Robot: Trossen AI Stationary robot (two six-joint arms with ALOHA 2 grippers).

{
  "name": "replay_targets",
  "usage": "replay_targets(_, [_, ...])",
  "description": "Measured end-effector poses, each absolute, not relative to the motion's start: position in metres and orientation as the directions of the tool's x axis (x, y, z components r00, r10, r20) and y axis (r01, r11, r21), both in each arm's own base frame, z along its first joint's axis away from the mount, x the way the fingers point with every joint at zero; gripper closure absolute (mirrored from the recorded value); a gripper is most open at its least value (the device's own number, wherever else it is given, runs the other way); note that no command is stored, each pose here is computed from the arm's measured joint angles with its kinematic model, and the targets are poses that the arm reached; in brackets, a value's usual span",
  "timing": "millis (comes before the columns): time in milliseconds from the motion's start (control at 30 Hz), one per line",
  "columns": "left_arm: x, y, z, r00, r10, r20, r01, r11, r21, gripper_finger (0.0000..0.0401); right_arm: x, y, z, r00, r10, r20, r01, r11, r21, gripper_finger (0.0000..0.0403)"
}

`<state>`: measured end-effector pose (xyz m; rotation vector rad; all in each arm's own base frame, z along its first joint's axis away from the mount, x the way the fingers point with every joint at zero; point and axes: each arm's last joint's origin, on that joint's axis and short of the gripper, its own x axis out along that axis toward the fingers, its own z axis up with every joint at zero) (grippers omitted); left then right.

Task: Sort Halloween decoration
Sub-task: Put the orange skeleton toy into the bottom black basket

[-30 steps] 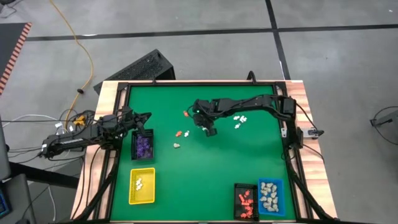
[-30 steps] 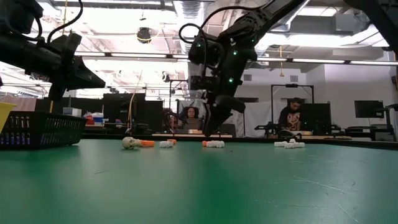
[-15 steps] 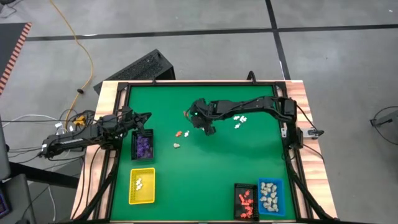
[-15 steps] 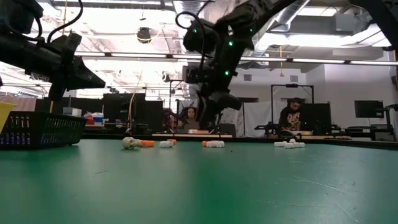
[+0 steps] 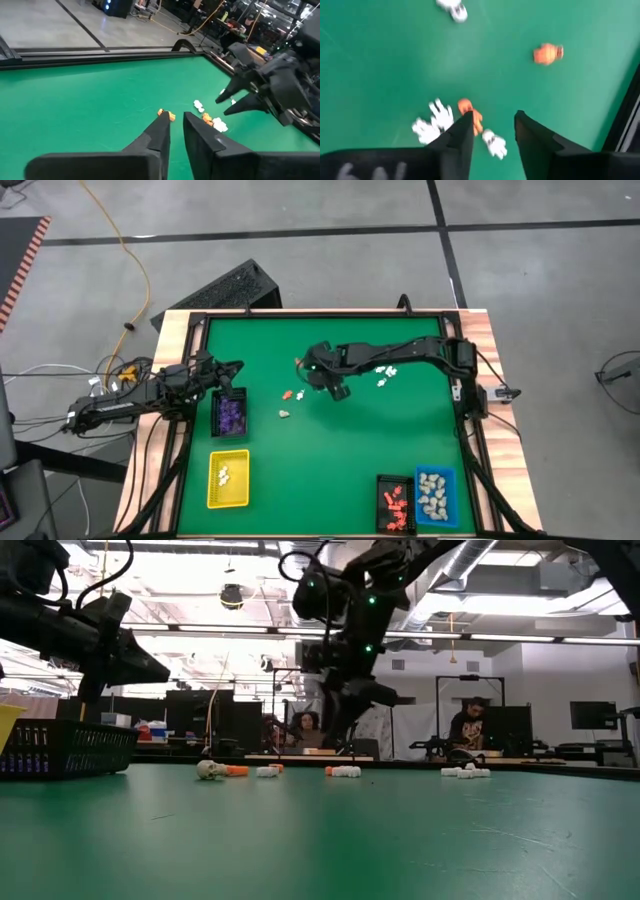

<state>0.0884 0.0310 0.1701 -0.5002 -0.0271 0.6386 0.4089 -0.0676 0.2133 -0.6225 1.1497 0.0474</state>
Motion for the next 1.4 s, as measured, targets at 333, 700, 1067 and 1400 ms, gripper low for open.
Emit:
replay_targets(333, [0.088, 0.032, 0.170, 0.792, 0.598, -0.125, -0.580, 0.671, -0.462, 0.0283, 0.405, -0.087, 0.211, 0.418, -0.236, -0.877, -0.372, 0.836, -0.403, 0.0156])
replay_targets(700, [0.088, 0.032, 0.170, 0.791, 0.598, -0.125, -0.580, 0.670, -0.464, 0.0275, 0.411, -0.095, 0.177, 0.340, -0.207, -0.918, -0.462, 0.813, -0.354, 0.0173])
replay_targets(1067, [0.088, 0.032, 0.170, 0.792, 0.597, -0.125, -0.579, 0.671, -0.463, 0.0275, 0.412, -0.094, 0.172, 0.337, -0.183, -0.924, -0.509, 0.790, -0.342, 0.0179])
replay_targets(1400, [0.088, 0.032, 0.170, 0.793, 0.597, -0.125, -0.578, 0.671, -0.463, 0.0275, 0.412, -0.094, 0.172, 0.350, -0.151, -0.924, -0.516, 0.792, -0.325, 0.0260])
